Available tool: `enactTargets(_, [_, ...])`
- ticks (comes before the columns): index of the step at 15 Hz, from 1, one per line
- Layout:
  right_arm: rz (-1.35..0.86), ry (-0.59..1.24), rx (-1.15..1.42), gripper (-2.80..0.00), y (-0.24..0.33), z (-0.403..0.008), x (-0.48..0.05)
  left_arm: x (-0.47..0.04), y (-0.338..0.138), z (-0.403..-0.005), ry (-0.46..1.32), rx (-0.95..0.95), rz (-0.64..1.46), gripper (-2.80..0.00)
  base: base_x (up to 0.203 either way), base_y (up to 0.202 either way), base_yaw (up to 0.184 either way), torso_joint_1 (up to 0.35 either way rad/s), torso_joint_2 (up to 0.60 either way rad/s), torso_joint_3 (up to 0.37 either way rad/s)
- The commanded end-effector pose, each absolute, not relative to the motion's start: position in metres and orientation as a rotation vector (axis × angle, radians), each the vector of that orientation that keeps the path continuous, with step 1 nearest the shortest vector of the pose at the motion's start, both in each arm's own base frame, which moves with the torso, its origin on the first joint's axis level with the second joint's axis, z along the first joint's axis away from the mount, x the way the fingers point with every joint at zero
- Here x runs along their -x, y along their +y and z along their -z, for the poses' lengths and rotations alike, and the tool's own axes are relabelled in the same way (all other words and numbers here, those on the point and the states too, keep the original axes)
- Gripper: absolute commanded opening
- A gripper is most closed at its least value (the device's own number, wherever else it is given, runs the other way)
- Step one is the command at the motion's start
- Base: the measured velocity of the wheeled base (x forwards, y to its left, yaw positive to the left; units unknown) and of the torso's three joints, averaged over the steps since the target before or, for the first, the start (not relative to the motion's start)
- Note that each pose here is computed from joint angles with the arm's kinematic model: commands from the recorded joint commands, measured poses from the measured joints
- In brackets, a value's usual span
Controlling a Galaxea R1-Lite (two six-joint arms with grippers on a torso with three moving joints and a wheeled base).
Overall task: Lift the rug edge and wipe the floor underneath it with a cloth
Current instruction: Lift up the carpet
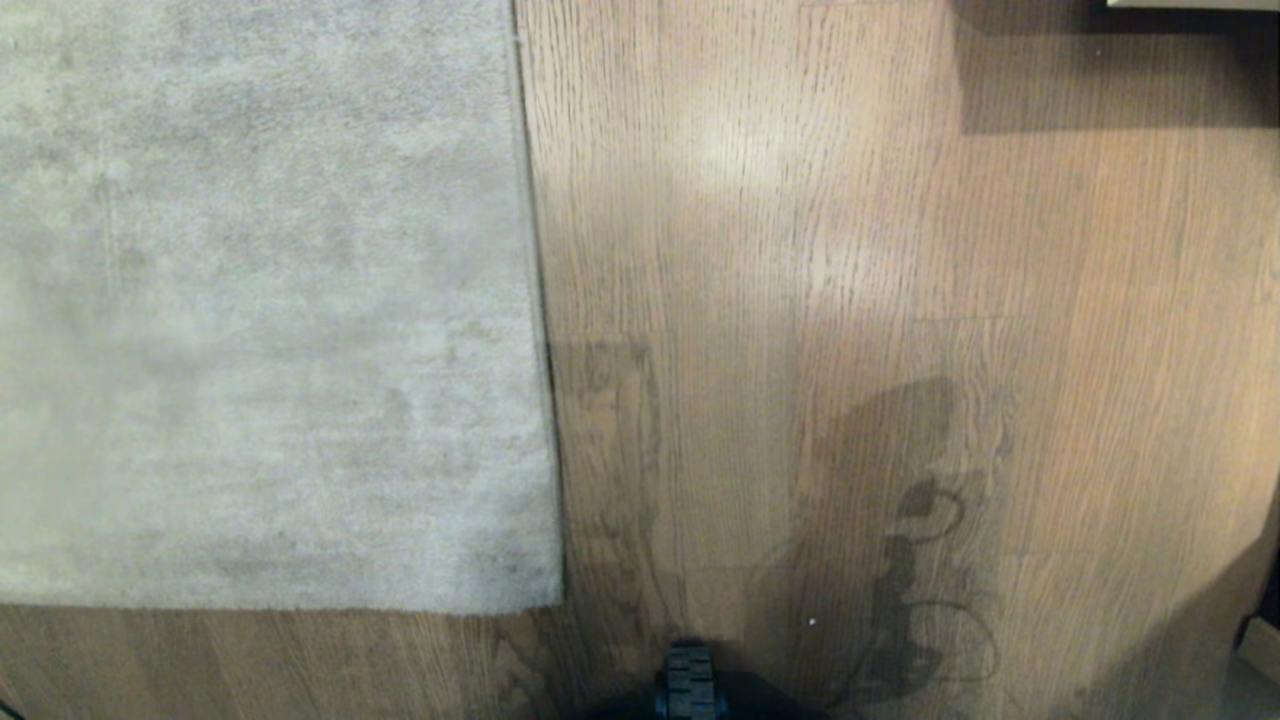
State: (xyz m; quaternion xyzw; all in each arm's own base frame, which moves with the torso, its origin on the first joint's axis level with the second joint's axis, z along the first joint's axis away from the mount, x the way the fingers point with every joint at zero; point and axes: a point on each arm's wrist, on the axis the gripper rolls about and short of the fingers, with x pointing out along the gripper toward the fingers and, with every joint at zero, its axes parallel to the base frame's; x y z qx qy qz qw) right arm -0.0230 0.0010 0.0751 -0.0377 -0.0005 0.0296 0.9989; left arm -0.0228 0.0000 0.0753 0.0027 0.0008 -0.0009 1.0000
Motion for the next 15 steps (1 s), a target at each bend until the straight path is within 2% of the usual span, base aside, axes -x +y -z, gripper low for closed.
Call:
enactTargets(1, [-0.060, 0.001, 0.077, -2.80, 0.0010, -0.0752, 0.0228, 0.0228, 0.0000, -0.0753, 0.002, -0.005, 0.002, -2.80, 0.000, 0.000, 0.000, 0.000, 0.00, 0.000])
enactTargets(15, [-0.060, 0.001, 0.077, -2.80, 0.0010, -0.0752, 0.0228, 0.0228, 0.0000, -0.0753, 0.002, -0.003, 0.002, -2.80, 0.000, 0.000, 0.000, 0.000, 0.00, 0.000])
